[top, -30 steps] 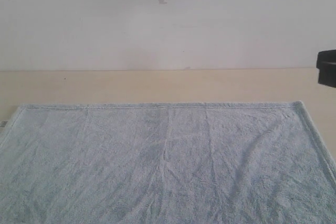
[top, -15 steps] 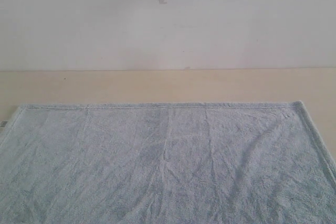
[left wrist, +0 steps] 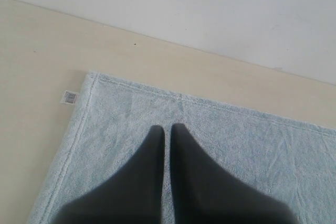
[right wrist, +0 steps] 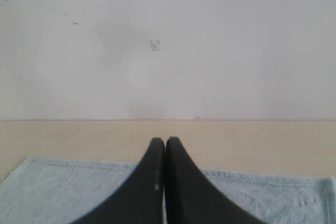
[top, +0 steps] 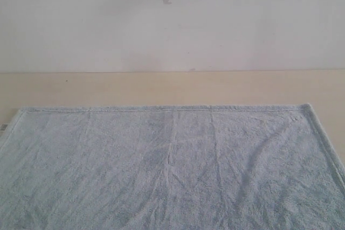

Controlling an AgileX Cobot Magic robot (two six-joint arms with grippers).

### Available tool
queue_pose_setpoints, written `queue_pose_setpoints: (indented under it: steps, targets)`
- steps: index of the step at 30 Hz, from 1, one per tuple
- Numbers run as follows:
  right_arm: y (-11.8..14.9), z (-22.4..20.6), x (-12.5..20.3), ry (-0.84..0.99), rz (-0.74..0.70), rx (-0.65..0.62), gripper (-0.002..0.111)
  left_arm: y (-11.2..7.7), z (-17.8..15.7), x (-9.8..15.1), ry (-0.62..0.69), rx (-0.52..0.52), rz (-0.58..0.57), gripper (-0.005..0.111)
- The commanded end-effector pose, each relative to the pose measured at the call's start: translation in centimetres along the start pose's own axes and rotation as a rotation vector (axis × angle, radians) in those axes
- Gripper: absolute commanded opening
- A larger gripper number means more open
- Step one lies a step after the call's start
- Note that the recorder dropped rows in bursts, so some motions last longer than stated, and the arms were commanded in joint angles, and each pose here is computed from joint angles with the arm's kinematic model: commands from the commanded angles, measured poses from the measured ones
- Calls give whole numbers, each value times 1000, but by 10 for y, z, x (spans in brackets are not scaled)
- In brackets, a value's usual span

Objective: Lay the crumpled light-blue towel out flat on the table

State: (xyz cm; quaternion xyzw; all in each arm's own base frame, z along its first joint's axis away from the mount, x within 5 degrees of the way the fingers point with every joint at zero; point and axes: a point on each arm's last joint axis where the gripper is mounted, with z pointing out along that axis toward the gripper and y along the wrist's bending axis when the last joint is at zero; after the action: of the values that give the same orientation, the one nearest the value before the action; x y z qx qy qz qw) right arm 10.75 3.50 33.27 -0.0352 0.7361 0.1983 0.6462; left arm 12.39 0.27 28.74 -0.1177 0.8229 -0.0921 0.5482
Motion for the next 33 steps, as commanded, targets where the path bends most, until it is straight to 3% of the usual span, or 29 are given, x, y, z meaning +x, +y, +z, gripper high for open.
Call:
queue_pose_setpoints:
  steps: [1,5,12,23,33]
  targets:
    - [-17,-21,32,-129,-234,121,0,-1,0,0,-7,7,-8,4]
    - [-26,-36,68,-198,-246,145,0,-1,0,0,-7,7,-8,4]
    - [-35,-47,119,-171,-131,122,0,-1,0,0,-7,7,-8,4]
    - [-38,-45,134,-27,-147,137,0,-1,-5,-1,-31,11,-6,4]
    - [-39,-45,137,8,-140,139,0,-10,-62,-3,-299,83,32,4]
